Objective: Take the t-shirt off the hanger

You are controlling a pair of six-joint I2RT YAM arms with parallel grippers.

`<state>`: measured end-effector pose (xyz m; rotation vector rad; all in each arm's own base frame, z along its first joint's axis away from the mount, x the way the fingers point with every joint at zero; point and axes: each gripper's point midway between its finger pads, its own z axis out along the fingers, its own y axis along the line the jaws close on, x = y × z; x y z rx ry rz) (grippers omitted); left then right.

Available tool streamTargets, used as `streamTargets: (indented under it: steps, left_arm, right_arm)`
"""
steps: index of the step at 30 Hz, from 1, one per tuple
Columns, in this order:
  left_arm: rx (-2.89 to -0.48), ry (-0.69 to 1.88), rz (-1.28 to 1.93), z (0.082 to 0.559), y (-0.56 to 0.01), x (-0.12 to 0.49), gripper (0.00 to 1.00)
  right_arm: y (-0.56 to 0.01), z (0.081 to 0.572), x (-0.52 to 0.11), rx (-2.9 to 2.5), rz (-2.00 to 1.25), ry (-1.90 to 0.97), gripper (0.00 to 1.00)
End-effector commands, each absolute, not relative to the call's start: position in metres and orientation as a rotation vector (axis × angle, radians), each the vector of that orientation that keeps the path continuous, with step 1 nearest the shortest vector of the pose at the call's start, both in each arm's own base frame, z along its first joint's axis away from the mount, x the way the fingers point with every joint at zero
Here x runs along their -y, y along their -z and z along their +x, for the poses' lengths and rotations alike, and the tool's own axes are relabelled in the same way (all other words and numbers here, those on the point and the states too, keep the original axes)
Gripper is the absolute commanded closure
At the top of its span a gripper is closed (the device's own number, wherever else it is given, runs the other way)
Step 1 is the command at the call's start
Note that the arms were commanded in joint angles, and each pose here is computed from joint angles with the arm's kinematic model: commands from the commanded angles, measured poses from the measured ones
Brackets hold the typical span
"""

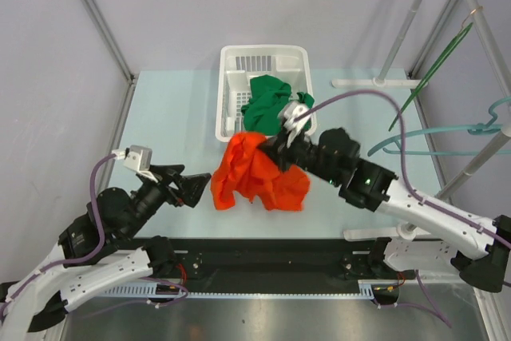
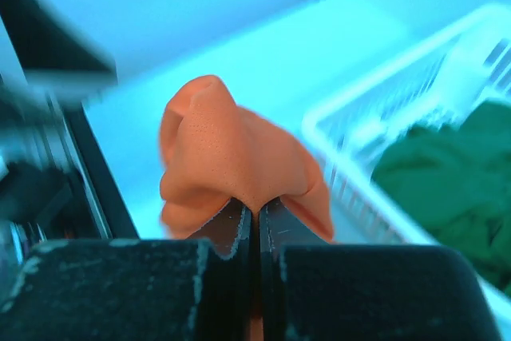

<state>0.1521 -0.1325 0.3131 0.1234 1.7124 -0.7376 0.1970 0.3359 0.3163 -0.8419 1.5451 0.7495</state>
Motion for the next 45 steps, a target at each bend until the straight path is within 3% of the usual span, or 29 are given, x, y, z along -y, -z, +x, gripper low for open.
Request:
streamTargets:
  steps: [1,5,10,13,17,23,32,34,35,36,39,45]
  left_arm:
    - [-1.680,0.769,0.070,0.153,-0.319,0.130,0.00]
    - [-1.679,0.798,0.078,0.152,-0.320,0.135,0.00]
    - [-1.690,0.823,0.081,0.150,-0.319,0.140,0.00]
    - [-1.686,0.834,0.083,0.149,-0.320,0.142,0.00]
    - [-1.686,0.844,0.092,0.150,-0.321,0.145,0.00]
    - [-1.686,0.856,0.101,0.148,-0.323,0.147,0.00]
    - [-1.687,0.861,0.091,0.145,-0.321,0.142,0.00]
    - [-1.685,0.865,0.090,0.144,-0.323,0.142,0.00]
    - [-1.685,0.863,0.090,0.145,-0.323,0.142,0.00]
    - [-1.687,0.864,0.088,0.144,-0.322,0.141,0.00]
    - [-1.683,0.861,0.084,0.145,-0.322,0.141,0.00]
    - [-1.693,0.870,0.102,0.145,-0.324,0.146,0.00]
  right_arm:
    - [-0.417,0.225,-0.332,-1.438,-0.552,-0.898,1.00]
    - [-0.480,0.270,-0.311,-1.356,-0.293,-0.677,1.00]
    - [-0.504,0.319,-0.271,-1.259,0.011,-0.351,1.00]
    - [-0.527,0.334,-0.263,-1.094,0.120,-0.360,1.00]
    - [-0.530,0.347,-0.270,-0.909,0.070,-0.237,1.00]
    - [-0.478,0.416,-0.294,-0.944,0.079,-0.048,1.00]
    - [-0.431,0.484,-0.332,-1.185,-0.019,-0.255,1.00]
    - [-0.389,0.505,-0.359,-1.357,-0.103,-0.370,1.00]
    - [-0.422,0.510,-0.360,-1.336,-0.076,-0.444,1.00]
    - [-0.400,0.516,-0.368,-1.439,-0.160,-0.496,1.00]
    - [-0.403,0.513,-0.399,-1.485,-0.223,-0.735,1.00]
    - [-0.376,0.541,-0.385,-1.583,-0.094,-0.736,1.00]
